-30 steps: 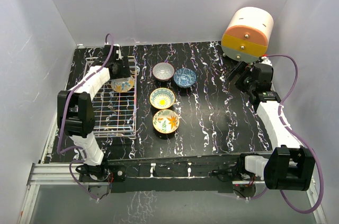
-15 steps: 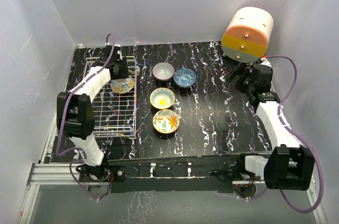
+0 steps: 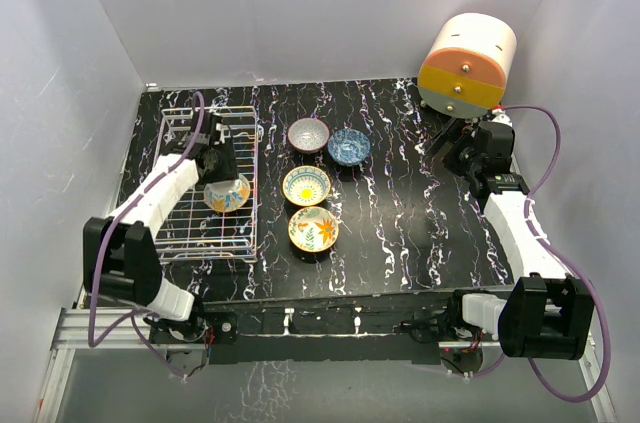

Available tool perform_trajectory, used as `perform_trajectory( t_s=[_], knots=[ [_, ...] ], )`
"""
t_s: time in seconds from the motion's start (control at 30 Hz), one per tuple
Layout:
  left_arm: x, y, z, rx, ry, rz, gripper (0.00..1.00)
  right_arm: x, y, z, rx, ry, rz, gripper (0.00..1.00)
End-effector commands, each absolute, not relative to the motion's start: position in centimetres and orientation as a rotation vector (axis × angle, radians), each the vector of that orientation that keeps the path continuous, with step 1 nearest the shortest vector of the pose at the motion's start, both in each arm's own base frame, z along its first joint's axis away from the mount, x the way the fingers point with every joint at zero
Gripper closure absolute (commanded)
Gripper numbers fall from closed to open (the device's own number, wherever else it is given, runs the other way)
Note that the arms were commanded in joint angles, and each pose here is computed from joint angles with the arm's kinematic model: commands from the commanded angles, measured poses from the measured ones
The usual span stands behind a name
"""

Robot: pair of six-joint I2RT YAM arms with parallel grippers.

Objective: Load the bowls into the dish rack

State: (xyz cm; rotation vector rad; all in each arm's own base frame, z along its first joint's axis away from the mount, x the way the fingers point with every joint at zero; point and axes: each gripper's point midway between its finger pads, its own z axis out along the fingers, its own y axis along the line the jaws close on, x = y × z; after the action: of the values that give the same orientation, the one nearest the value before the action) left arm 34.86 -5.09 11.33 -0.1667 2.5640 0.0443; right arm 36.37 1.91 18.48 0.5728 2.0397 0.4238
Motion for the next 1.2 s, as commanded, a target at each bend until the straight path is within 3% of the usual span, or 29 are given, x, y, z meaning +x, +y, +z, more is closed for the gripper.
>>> perform_trajectory(
  t_s=[0.0,0.53,0.77,0.97,1.17],
  knots=[
    [31.5,-5.9,11.8,-0.225,2.570,-0.036,0.78,36.8,1.7,20.0,0.553,1.977,0.437,0.05],
    [24.5,-6.9,11.3,-0.286,2.622,-0.111,0.80,36.2,2.3,19.4,0.554,1.992,0.473,0.05],
    [23.9,-6.8,12.3,-0.317,2.621,-0.097,0.84,36.0,2.6,19.3,0.552,1.992,0.490,0.05],
    [25.6,-6.5,17.2,-0.328,2.451,-0.120,0.59,35.9,2.6,19.2,0.548,1.994,0.489,0.05],
    [27.8,-6.9,18.6,-0.302,2.400,-0.127,0.55,35.9,2.7,19.1,0.551,1.996,0.493,0.05]
  ],
)
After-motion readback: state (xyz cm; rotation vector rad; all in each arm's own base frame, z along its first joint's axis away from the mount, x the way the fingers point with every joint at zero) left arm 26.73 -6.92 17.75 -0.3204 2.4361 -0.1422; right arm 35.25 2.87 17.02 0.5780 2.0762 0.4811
